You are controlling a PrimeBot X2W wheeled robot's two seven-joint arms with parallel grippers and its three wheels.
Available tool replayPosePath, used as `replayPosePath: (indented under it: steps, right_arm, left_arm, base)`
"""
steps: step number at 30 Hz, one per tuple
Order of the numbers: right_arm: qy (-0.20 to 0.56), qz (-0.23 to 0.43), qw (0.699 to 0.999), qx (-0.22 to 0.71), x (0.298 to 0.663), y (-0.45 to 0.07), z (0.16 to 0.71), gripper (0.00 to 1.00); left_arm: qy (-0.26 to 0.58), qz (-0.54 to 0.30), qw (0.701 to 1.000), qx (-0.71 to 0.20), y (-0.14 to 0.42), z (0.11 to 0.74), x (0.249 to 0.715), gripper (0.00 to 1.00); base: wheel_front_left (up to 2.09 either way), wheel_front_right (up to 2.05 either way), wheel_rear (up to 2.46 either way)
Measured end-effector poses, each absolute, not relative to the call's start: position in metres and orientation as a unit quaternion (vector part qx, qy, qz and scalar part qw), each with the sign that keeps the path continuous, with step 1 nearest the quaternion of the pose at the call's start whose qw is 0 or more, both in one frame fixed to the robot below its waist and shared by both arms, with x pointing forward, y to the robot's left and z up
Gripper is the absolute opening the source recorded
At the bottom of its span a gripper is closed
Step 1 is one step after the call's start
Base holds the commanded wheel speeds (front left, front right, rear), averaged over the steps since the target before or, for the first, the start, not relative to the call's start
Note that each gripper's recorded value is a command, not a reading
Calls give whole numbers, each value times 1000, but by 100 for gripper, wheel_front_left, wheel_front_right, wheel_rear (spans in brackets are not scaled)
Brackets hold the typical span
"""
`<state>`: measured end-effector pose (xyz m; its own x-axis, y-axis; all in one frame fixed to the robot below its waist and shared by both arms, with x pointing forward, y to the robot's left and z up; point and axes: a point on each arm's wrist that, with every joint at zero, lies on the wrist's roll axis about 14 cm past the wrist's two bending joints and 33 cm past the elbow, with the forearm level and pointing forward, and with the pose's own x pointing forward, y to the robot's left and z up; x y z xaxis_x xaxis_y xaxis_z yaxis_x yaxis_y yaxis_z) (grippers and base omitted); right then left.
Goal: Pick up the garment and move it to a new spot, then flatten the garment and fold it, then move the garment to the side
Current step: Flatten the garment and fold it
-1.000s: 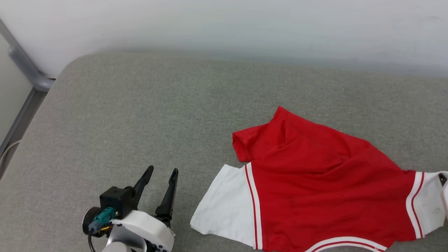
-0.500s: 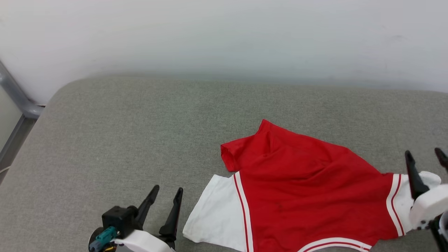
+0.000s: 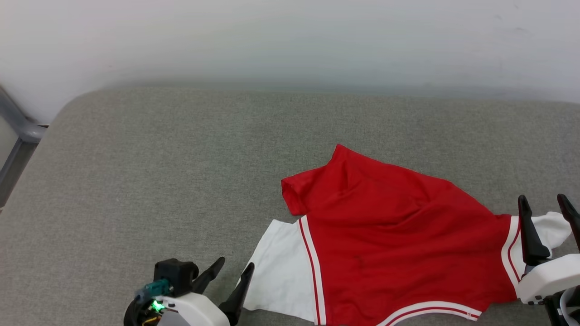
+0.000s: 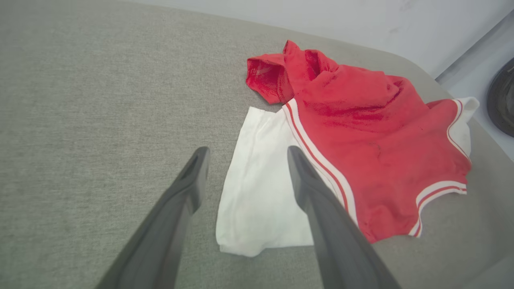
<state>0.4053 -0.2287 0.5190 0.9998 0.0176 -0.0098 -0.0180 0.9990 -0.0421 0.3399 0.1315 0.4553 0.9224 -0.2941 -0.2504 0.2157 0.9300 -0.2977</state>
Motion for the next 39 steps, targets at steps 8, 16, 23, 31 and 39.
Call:
replayPosePath:
  steps: [8, 16, 23, 31, 39]
  right_arm:
    - [22, -1, 1000, -20, 408, -233, 507, 100]
    - [36, -13, 999, -21, 411, -242, 496, 100]
    - [46, -21, 999, -21, 410, -248, 487, 100]
    - [52, -22, 998, -24, 408, -252, 486, 100]
    - [96, -4, 995, -26, 402, -244, 470, 100]
  left_arm:
    - [304, -145, 938, -85, 127, 424, 328, 100]
    - [401, -134, 904, -56, 127, 389, 319, 100]
    - [429, -129, 893, -46, 129, 371, 322, 100]
    - [408, -107, 904, -67, 135, 372, 332, 0]
    - [283, -47, 955, -80, 169, 423, 374, 0]
  base:
    - [0, 0, 0]
    - [0, 0, 0]
    - [0, 0, 0]
    - [0, 0, 0]
    - [0, 0, 0]
